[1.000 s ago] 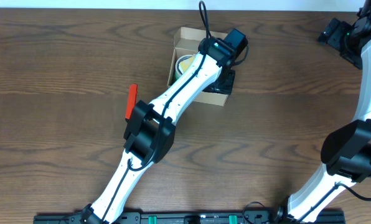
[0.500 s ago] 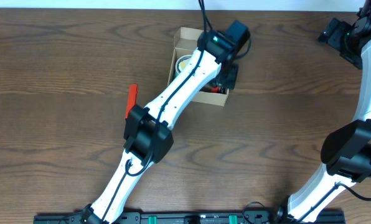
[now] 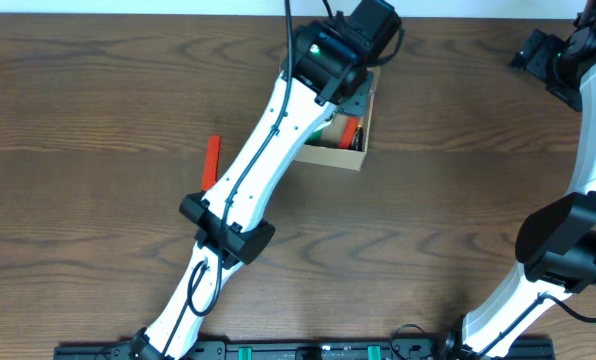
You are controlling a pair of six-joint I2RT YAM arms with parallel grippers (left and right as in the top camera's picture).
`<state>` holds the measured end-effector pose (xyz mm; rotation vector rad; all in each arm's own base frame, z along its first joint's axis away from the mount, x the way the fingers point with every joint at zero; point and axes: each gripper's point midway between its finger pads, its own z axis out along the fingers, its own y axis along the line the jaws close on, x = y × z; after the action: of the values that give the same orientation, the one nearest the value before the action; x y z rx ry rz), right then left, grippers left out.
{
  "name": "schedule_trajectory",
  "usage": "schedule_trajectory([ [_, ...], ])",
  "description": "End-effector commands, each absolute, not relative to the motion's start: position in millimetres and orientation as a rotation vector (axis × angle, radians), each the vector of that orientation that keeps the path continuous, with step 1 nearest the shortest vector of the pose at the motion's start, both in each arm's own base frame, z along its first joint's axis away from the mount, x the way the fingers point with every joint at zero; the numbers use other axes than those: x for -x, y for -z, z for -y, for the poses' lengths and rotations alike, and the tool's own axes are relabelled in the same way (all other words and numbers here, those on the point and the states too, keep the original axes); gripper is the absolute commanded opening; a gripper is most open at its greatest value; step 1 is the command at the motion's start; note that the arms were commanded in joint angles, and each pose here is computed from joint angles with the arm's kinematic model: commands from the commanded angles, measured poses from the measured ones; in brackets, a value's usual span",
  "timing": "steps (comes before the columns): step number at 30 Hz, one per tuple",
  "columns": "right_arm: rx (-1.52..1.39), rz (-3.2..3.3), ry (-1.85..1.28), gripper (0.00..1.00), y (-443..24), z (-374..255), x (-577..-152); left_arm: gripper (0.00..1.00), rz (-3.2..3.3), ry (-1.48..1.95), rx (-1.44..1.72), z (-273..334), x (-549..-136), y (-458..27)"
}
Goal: Pack container
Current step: 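Open the left gripper to release the dispenser in the box, then move the left gripper to the red box cutter and grasp it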
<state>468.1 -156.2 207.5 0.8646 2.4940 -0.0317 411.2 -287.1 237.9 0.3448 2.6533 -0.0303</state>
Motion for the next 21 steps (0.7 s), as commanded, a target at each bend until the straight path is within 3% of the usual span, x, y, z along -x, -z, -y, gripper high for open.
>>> schedule_trajectory([
  [1, -0.864, -2.458, 0.03, 0.99, -223, 155, -466, 0.52, -2.64, -0.111, -0.347, 250, -410, -253],
  [7, -0.864, -2.458, 0.03, 0.99, -223, 155, -466, 0.56, -2.597, -0.154, -0.348, 218, -404, -287],
  [13, -0.864, -2.458, 0.03, 0.99, -223, 155, -466, 0.58, -2.637, -0.382, -0.229, 128, -361, -315],
  [18, -0.864, -2.458, 0.03, 0.99, -223, 155, -466, 0.56, -2.794, -0.332, 0.03, 69, -316, -291],
  [21, -0.864, -2.458, 0.03, 0.99, -223, 155, -466, 0.56, -2.841, -0.142, 0.065, 70, -323, -261],
])
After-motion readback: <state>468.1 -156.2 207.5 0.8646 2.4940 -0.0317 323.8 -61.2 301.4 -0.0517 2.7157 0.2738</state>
